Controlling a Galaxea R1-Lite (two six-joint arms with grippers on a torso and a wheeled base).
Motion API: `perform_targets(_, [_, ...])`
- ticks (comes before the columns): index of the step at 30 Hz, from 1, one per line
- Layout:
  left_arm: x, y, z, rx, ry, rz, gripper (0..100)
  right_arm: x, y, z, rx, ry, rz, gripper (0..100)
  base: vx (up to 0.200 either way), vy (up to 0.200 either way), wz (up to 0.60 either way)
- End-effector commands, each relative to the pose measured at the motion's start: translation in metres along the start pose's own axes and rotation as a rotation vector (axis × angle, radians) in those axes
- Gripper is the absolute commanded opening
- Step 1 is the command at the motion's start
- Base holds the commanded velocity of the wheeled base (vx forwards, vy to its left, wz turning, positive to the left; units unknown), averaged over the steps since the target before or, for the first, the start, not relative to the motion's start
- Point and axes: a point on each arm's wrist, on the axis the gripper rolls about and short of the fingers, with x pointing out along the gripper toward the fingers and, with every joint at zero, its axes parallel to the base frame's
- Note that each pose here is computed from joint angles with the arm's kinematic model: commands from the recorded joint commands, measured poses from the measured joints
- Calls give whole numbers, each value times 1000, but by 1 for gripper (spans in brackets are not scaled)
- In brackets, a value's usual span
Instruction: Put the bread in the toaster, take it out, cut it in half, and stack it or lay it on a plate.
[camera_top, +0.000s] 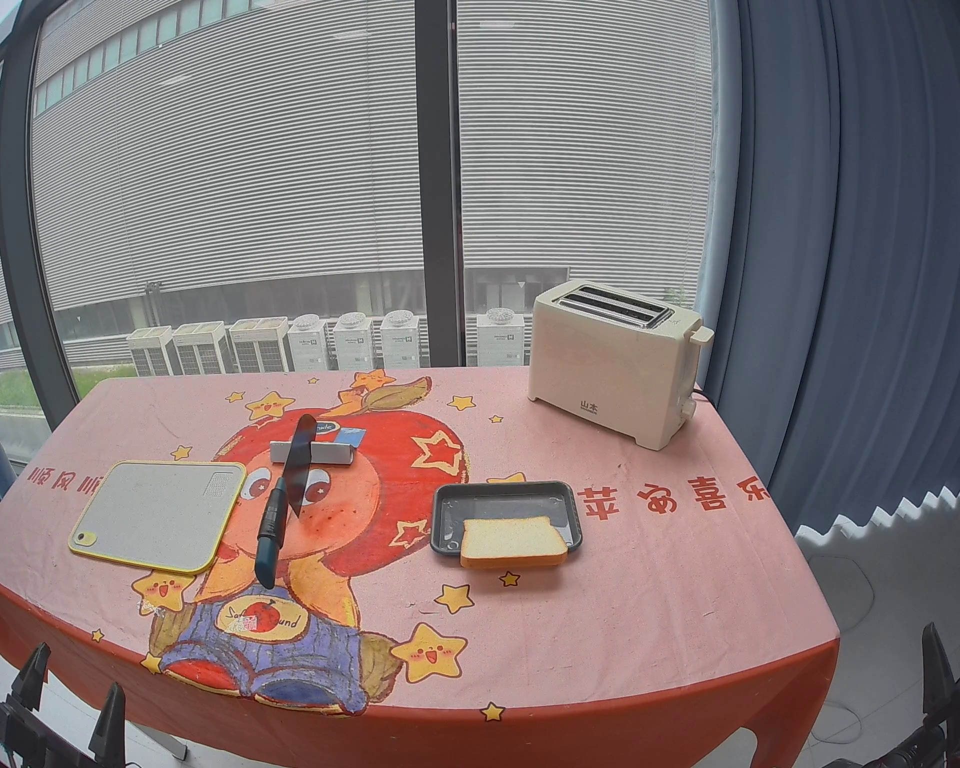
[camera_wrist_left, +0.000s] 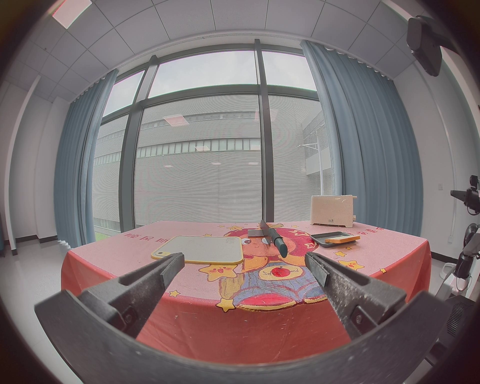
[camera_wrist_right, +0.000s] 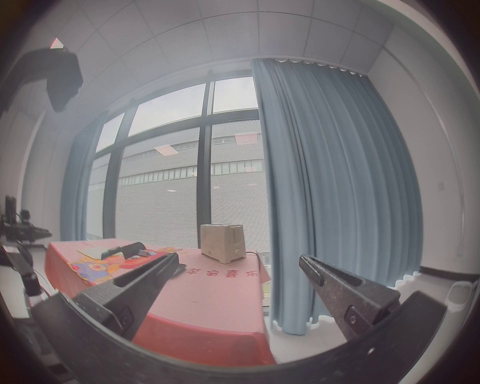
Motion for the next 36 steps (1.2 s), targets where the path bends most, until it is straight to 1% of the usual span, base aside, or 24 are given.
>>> perform_targets(1, [0,0,-5,0,1,0,100,-2,1,9,45,-13,41,100,0,0,0])
perform_targets(3, [0,0,-5,0,1,0,100,-1,1,10,73,-1,54,100,0,0,0])
perform_targets(4, [0,0,-5,0,1,0,100,0,1,12,125,15,75,100,0,0,0])
perform_targets(5, [0,0,-5,0,1,0,100,1,1,14,157,23,91,100,0,0,0])
perform_targets(6, [0,0,-5,0,2,0,100,1,1,15,174,31,98,100,0,0,0])
perform_targets(8, [0,0,-5,0,1,0,100,4,2,18,247,63,126,100,0,0,0])
perform_targets(9, [0,0,-5,0,1,0,100,4,2,18,247,63,126,100,0,0,0])
perform_targets(10, [0,0,-5,0,2,0,100,7,3,18,297,88,146,100,0,0,0])
perform_targets(13, [0,0,-5,0,2,0,100,10,4,17,392,139,188,100,0,0,0])
perform_targets(14, [0,0,-5,0,2,0,100,11,4,16,405,148,195,100,0,0,0])
perform_targets(15, [0,0,-5,0,1,0,100,12,4,15,448,170,210,100,0,0,0])
perform_targets(16, [0,0,-5,0,1,0,100,12,4,15,466,178,216,100,0,0,0])
perform_targets(19, [0,0,-5,0,1,0,100,15,5,15,579,231,253,100,0,0,0])
perform_targets(20, [0,0,-5,0,1,0,100,15,5,15,579,231,253,100,0,0,0])
perform_targets(21, [0,0,-5,0,1,0,100,16,6,15,646,256,268,100,0,0,0])
perform_targets(22, [0,0,-5,0,2,0,100,16,6,15,682,271,276,100,0,0,0])
perform_targets(23, [0,0,-5,0,2,0,100,16,6,15,682,271,276,100,0,0,0])
perform_targets(24, [0,0,-5,0,1,0,100,17,6,15,747,301,290,100,0,0,0])
perform_targets(25, [0,0,-5,0,1,0,100,17,6,14,796,323,303,100,0,0,0])
perform_targets(27, [0,0,-5,0,1,0,100,17,6,11,856,353,313,100,0,0,0])
perform_targets(28, [0,0,-5,0,1,0,100,17,7,10,872,364,315,100,0,0,0])
perform_targets(29, [0,0,-5,0,1,0,100,17,7,7,909,386,321,100,0,0,0])
perform_targets(32, [0,0,-5,0,1,0,100,17,7,0,967,428,318,100,0,0,0])
perform_targets(36, [0,0,-5,0,2,2,100,17,7,-10,1008,472,300,100,0,0,0])
